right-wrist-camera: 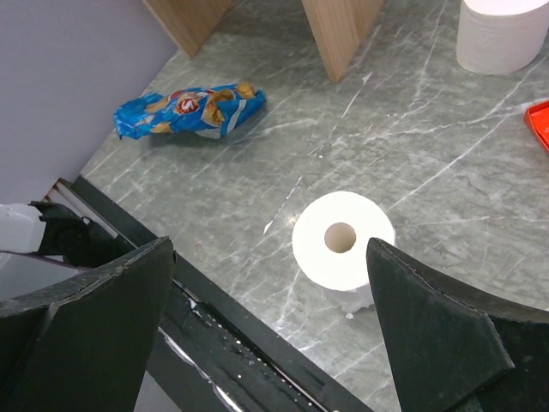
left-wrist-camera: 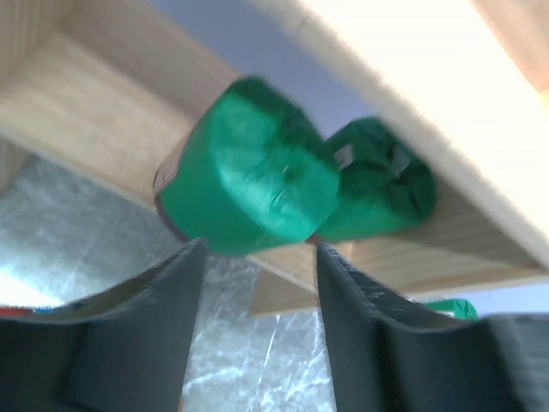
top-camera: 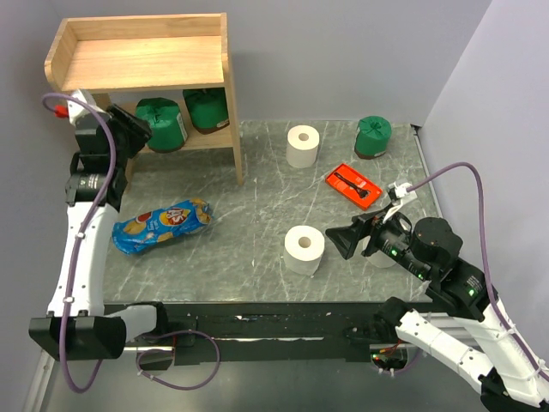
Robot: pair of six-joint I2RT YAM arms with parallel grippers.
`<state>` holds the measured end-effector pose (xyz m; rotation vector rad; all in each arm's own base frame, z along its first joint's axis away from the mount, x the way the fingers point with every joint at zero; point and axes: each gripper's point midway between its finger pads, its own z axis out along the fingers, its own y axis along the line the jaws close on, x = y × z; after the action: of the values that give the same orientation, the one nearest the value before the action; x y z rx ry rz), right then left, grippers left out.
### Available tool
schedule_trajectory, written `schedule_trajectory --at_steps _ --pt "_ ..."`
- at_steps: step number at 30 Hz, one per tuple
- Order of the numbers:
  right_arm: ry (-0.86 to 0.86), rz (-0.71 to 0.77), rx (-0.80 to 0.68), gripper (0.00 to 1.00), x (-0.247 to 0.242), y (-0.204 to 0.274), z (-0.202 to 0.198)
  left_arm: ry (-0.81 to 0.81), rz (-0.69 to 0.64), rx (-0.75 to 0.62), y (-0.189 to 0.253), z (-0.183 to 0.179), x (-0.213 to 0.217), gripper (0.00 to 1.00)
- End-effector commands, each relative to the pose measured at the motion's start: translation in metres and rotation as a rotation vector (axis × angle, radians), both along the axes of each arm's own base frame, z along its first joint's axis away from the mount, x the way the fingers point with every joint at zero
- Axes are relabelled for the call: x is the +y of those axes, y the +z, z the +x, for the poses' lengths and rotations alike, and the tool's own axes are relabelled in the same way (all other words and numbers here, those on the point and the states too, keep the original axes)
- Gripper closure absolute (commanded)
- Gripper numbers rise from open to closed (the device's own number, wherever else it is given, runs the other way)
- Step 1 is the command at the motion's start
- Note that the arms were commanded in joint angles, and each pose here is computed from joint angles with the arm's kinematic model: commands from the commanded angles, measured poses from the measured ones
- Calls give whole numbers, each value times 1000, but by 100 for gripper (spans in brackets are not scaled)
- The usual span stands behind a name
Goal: Place and organize the paper towels onto the shelf
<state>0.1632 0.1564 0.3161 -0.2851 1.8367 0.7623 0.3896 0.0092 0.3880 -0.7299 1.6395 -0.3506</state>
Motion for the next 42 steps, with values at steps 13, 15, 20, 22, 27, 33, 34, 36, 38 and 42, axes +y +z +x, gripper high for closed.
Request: schedule_trajectory --at_steps 13,15,20,22,27,33,34,36,38,42 --pt "15 29 -29 0 9 13 7 -33 -33 27 -55 39 -7 48" --pt "15 28 -32 0 10 15 8 -31 -35 15 -53 46 -6 47" --pt "9 36 -43 1 12 20 12 -28 -41 11 -58 61 -5 46" --pt "9 31 -38 1 13 18 13 -24 -38 12 -62 64 -5 46" --pt "8 27 -26 1 17 17 17 -28 -28 -4 -65 74 -5 45" --pt "0 34 -21 1 19 13 21 -52 -28 -11 -67 86 -8 43" --pt "-2 32 -18 0 19 11 22 -54 -26 -8 -68 87 -8 43" --pt "-3 27 -13 0 20 10 23 -58 -20 -2 -67 87 -9 44" --pt "-11 18 -10 0 20 9 25 -48 -12 2 -62 78 -7 44" --pt "-17 19 4 0 23 4 29 -42 17 -20 -54 53 -5 40"
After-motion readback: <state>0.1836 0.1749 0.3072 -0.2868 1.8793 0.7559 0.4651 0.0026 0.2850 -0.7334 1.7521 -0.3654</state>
